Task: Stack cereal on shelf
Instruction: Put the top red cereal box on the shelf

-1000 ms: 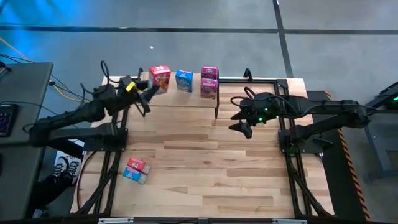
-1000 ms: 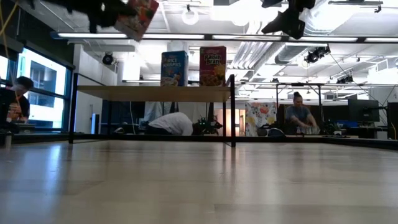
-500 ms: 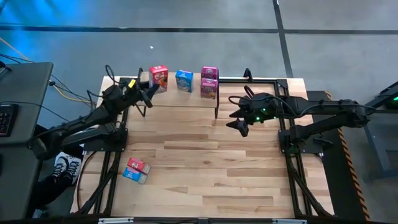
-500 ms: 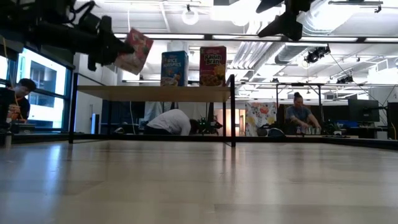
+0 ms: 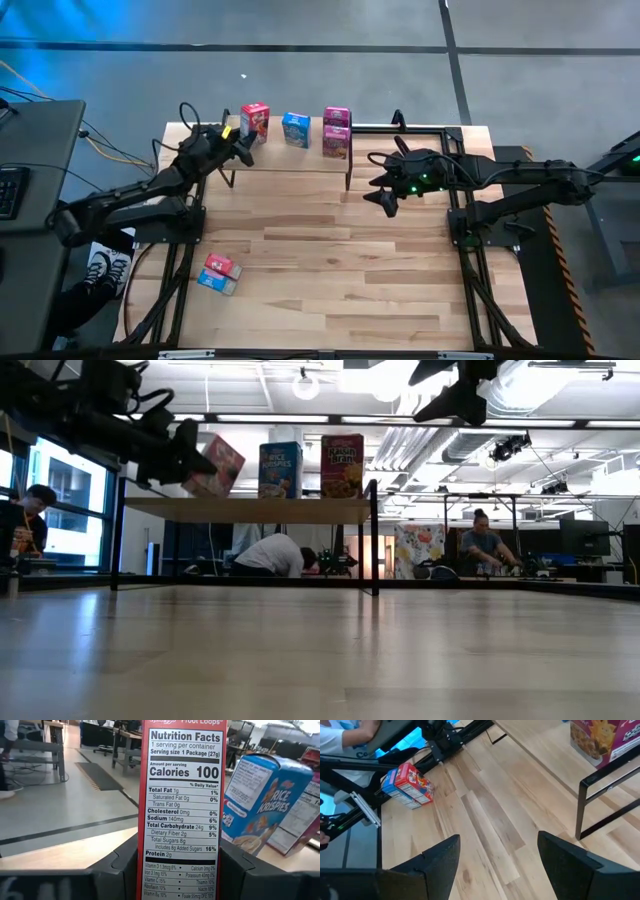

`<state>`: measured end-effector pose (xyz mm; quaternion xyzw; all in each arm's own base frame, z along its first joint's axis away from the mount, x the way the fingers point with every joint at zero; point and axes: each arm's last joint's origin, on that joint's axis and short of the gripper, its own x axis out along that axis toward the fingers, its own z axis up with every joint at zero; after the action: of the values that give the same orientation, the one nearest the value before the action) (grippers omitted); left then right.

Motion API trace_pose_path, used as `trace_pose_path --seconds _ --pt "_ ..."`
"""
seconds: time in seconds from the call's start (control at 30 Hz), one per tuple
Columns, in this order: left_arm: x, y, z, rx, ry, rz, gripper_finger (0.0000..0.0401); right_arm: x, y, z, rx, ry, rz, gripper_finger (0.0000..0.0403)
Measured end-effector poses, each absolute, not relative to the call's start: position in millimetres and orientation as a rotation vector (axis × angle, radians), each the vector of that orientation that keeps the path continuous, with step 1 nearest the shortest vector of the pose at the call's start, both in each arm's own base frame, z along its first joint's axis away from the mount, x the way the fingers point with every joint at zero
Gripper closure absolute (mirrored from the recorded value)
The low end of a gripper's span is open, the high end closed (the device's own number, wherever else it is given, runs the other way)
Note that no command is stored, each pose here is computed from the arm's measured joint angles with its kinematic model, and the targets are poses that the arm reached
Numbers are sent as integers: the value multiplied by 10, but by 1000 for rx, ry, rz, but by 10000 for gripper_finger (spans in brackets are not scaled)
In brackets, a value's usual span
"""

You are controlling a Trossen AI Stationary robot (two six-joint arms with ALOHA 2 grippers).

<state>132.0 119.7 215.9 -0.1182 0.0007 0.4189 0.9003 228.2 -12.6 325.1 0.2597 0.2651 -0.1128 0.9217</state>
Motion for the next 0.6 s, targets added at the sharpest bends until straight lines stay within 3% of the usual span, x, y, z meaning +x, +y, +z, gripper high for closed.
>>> trace_pose_path --seconds 0.6 --pt "1333 1211 2134 -218 32 873 198 2282 -128 3251 512 544 -235 141"
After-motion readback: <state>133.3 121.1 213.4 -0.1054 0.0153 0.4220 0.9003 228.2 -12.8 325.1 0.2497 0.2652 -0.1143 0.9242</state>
